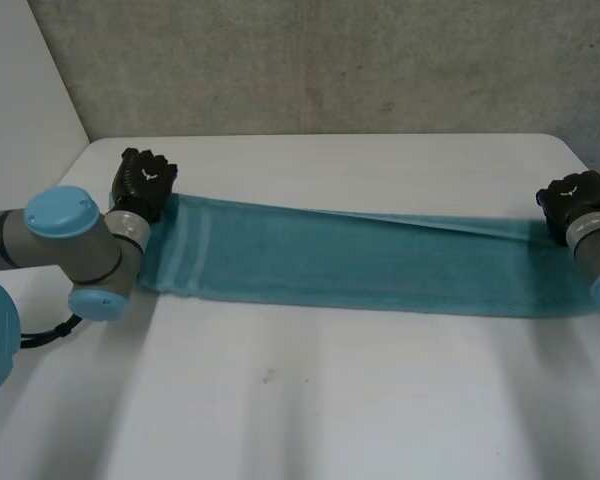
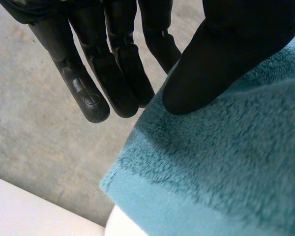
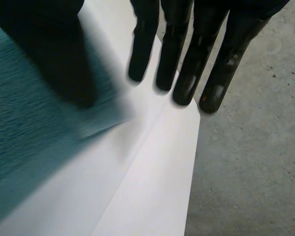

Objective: Fold the laundry

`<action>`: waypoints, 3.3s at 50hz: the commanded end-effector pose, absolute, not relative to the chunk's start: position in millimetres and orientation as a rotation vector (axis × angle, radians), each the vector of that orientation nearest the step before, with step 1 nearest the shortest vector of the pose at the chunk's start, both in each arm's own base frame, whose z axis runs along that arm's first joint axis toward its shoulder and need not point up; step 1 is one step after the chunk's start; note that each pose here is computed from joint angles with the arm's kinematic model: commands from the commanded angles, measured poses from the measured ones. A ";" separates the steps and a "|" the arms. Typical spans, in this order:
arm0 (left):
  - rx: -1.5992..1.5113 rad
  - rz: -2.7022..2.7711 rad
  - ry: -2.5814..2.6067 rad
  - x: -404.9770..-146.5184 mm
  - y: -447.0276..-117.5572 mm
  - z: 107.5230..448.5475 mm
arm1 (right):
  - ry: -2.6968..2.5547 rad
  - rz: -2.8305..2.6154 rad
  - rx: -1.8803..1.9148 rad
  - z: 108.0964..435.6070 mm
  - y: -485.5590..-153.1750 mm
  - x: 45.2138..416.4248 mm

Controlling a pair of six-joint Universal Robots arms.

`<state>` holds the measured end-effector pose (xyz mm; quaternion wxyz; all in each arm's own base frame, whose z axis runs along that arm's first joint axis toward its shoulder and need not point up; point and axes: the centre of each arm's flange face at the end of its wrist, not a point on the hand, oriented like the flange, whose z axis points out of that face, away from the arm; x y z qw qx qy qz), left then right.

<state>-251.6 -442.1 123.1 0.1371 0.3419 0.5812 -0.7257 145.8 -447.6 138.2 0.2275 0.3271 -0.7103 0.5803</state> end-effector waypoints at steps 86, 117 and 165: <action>0.755 -2.255 2.039 -236.5 -304.0 200.4 | -2.350 1.596 0.753 132.9 -390.9 42.7; 0.695 -2.258 2.008 -230.6 -305.4 209.6 | -1.852 2.092 1.219 225.2 -350.6 262.7; 1.089 -2.460 2.018 -348.8 -258.2 195.6 | -2.454 2.018 0.967 199.5 -280.5 249.2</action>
